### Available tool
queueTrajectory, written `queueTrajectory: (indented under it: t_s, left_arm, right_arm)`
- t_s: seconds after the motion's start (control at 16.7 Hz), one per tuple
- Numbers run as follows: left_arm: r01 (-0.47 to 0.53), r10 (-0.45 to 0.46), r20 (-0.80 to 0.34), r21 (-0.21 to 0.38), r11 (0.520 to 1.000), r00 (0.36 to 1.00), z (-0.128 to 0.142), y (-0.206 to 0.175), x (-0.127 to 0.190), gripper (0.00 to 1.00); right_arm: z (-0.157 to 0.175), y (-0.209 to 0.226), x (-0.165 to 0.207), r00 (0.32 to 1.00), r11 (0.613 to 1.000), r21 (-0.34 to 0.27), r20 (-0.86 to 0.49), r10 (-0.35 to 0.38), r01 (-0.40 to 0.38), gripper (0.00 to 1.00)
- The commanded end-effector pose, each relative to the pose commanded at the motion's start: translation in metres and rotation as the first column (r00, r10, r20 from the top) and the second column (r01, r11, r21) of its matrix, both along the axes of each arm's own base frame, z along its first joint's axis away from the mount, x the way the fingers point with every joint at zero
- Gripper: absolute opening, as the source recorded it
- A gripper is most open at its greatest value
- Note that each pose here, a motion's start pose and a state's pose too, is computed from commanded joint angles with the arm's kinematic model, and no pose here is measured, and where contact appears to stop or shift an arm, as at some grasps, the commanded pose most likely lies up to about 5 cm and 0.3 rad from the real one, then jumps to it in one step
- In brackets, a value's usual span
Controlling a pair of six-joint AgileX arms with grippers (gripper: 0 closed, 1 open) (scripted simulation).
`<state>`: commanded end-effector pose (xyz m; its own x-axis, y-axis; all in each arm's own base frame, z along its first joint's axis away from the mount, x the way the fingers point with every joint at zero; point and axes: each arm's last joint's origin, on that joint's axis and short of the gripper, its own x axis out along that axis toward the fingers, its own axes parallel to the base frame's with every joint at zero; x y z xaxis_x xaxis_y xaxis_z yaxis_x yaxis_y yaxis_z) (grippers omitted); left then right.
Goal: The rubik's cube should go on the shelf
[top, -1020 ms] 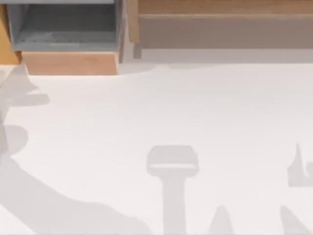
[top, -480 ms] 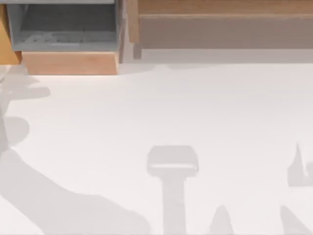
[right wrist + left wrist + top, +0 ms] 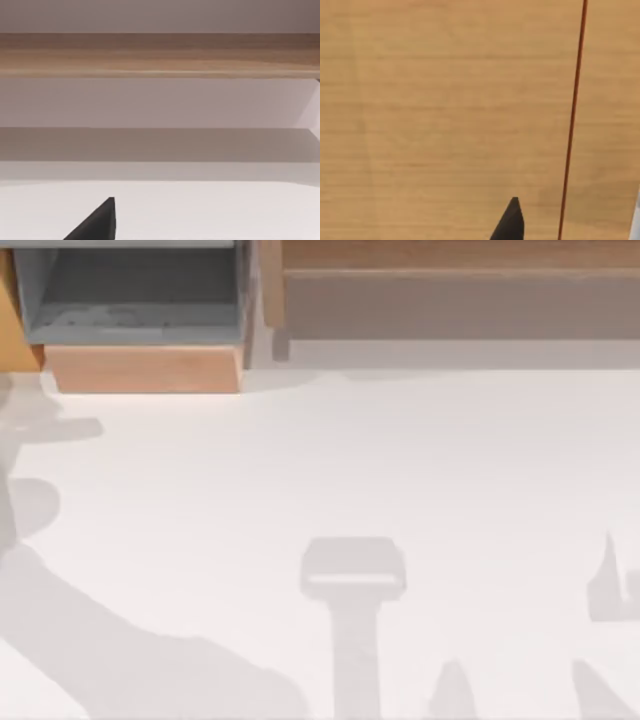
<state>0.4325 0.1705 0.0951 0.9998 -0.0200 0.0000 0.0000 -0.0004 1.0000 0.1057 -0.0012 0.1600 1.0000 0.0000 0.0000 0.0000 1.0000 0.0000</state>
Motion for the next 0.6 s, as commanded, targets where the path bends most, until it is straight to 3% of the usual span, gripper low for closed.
queueTrajectory:
  t_s: [0.24,0.6]
  left_arm:
    - [0.000,0.000,0.000,0.000,1.000,1.000,0.0000,0.0000,0.0000,0.02]
    - [0.000,0.000,0.000,0.000,1.000,1.000,0.0000,0.0000,0.0000,0.00]
  right_arm:
    - [0.0000,0.0000,0.0000,1.000,1.000,0.000,0.000,0.000,0.000,1.00]
    - [0.0000,0.0000,0.0000,1.000,1.000,0.000,0.000,0.000,0.000,1.00]
